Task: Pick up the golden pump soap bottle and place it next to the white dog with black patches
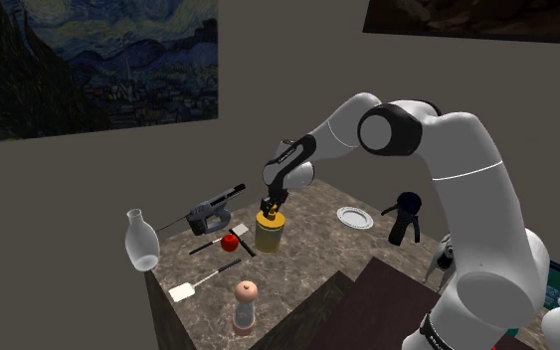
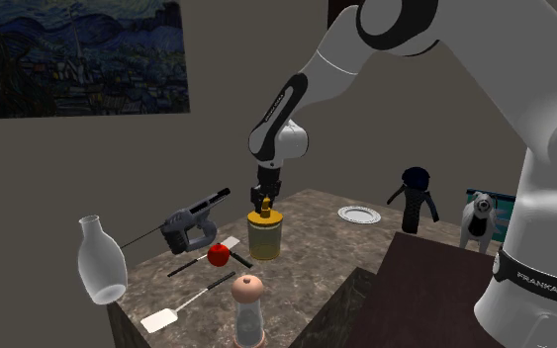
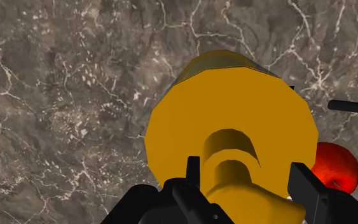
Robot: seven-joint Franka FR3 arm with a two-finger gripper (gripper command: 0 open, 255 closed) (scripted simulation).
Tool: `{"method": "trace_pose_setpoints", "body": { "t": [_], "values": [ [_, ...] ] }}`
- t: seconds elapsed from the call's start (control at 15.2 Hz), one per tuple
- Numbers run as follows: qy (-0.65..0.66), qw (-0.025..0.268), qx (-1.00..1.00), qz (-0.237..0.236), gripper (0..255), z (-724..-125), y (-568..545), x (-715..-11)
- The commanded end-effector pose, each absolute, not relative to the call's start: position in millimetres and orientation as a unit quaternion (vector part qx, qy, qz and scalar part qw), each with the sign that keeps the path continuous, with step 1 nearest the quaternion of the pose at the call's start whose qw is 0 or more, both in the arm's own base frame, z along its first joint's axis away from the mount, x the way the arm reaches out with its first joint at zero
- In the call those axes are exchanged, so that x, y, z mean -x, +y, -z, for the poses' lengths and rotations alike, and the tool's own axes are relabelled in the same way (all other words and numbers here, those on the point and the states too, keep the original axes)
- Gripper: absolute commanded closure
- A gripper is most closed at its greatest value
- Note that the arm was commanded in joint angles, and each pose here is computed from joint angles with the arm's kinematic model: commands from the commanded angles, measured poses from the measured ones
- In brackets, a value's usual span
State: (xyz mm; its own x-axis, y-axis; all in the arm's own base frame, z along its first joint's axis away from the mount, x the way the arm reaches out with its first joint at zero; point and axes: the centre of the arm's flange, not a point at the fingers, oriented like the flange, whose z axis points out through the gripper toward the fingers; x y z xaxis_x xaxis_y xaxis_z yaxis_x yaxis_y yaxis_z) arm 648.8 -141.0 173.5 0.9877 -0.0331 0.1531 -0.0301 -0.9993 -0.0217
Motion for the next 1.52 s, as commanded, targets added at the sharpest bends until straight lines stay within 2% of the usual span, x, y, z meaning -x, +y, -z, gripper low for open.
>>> {"method": "trace_pose_setpoints", "body": {
  "t": [0.0, 1.45],
  "values": [
    [0.016, 0.010, 0.997, 0.077, 255, -184, -141, -649],
    [0.016, 0.010, 0.997, 0.077, 255, -300, -141, -649]
  ]
}}
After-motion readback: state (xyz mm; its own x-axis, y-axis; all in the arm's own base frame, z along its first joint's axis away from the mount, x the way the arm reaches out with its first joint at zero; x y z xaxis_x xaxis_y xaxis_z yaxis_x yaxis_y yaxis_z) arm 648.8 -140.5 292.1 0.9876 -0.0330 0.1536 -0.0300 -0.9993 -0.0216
